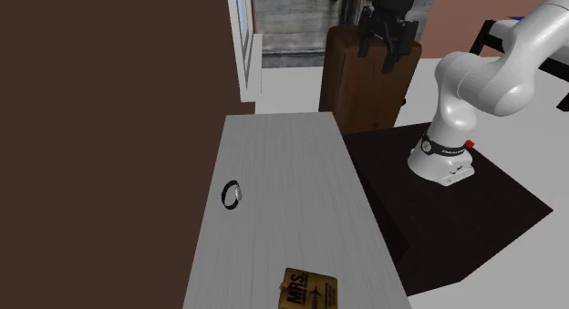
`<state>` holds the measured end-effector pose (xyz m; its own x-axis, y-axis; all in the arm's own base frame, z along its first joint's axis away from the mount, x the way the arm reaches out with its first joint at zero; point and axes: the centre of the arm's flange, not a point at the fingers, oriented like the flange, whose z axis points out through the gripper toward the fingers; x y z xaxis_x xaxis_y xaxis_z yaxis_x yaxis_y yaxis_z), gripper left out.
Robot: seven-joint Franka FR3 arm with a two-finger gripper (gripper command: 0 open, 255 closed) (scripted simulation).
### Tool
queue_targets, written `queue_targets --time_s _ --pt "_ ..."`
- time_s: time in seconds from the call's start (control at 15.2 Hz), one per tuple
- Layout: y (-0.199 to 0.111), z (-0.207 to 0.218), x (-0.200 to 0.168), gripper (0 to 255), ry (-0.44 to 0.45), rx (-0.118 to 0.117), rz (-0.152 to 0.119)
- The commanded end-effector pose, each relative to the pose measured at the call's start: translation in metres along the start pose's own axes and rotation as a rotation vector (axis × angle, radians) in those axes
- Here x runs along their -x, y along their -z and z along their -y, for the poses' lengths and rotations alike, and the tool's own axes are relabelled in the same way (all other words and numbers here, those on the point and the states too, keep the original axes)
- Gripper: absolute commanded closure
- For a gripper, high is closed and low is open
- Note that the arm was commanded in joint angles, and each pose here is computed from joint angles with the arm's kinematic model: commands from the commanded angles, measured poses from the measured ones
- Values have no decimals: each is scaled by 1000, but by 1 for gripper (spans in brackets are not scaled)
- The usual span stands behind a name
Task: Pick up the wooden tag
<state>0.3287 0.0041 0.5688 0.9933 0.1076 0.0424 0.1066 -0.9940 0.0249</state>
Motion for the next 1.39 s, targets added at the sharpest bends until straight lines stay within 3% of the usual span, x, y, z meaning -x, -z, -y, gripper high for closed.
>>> queue_targets --time_s 0.0,1.32 --pt "0 0 0 0 0 0 0" --pt "-120 147 -164 0 -17 -106 -35"
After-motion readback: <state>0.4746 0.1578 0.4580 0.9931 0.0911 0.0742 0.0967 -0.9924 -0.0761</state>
